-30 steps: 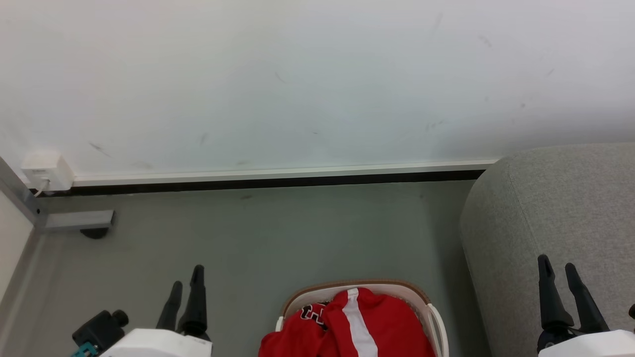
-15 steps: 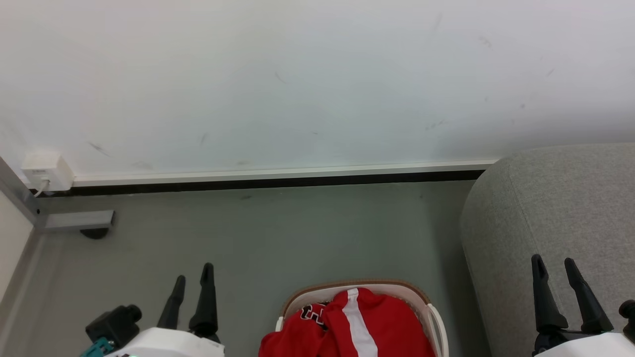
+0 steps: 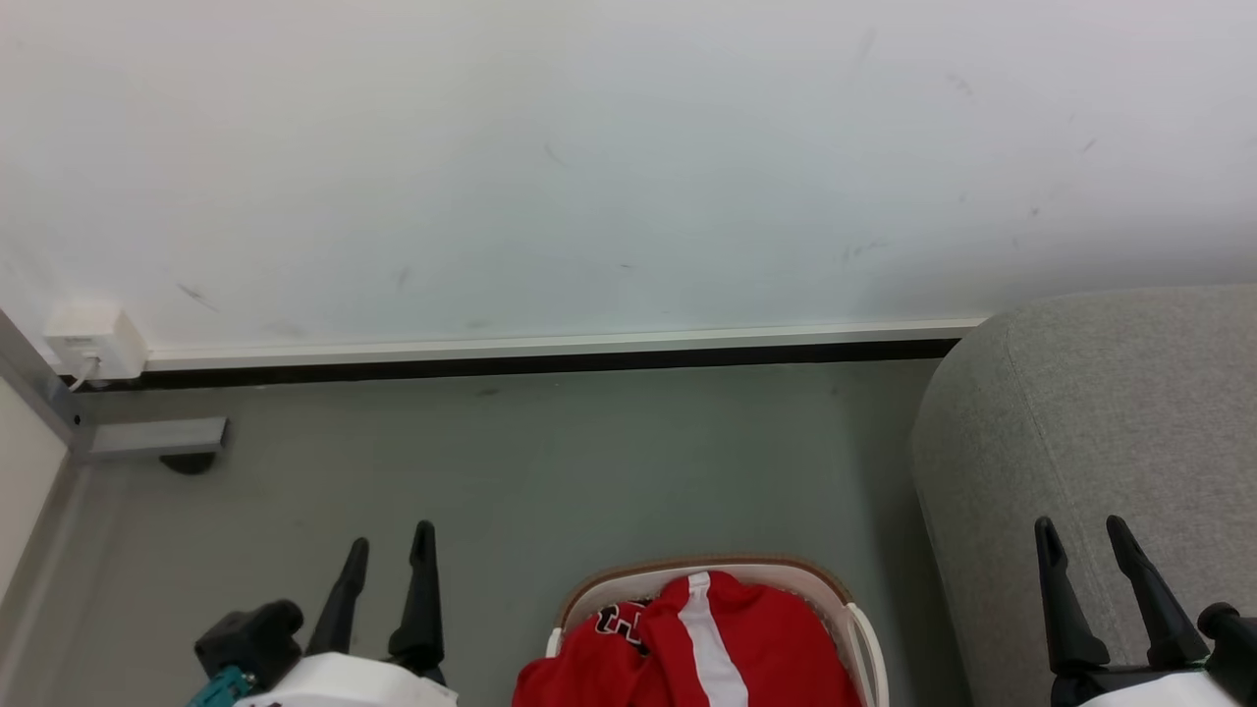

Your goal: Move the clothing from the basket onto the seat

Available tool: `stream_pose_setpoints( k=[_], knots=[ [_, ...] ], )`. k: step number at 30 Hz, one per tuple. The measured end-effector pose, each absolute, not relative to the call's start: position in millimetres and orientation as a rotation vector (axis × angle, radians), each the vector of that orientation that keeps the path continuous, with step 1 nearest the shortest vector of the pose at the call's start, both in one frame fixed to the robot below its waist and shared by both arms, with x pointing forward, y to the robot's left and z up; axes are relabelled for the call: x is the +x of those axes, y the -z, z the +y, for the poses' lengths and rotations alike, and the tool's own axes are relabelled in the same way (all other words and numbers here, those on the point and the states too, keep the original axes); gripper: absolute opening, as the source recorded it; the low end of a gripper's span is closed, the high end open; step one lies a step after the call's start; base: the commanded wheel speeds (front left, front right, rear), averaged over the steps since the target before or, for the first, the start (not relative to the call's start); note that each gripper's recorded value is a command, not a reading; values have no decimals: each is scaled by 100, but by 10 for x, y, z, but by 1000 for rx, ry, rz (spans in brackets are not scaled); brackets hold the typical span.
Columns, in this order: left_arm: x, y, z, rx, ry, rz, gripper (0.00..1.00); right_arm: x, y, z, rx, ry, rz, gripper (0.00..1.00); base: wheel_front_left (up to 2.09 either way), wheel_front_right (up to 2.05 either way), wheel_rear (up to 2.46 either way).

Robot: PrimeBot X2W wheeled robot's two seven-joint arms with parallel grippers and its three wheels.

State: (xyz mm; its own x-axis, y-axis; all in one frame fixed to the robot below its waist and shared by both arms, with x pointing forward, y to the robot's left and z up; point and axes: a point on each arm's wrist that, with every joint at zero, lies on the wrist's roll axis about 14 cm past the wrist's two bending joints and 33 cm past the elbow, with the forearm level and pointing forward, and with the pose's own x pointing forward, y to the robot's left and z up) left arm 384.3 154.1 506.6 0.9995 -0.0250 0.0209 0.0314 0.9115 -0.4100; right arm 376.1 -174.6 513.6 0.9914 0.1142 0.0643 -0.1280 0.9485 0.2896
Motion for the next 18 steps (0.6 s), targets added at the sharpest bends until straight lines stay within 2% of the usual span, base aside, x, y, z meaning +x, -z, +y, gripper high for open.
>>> stream_pose_setpoints(
  k=[18],
  knots=[
    [3826,-5062,1521,-253,43,-39,100,3733,-5079,-1727,166,-141,-51,100,0,0,0]
  ],
)
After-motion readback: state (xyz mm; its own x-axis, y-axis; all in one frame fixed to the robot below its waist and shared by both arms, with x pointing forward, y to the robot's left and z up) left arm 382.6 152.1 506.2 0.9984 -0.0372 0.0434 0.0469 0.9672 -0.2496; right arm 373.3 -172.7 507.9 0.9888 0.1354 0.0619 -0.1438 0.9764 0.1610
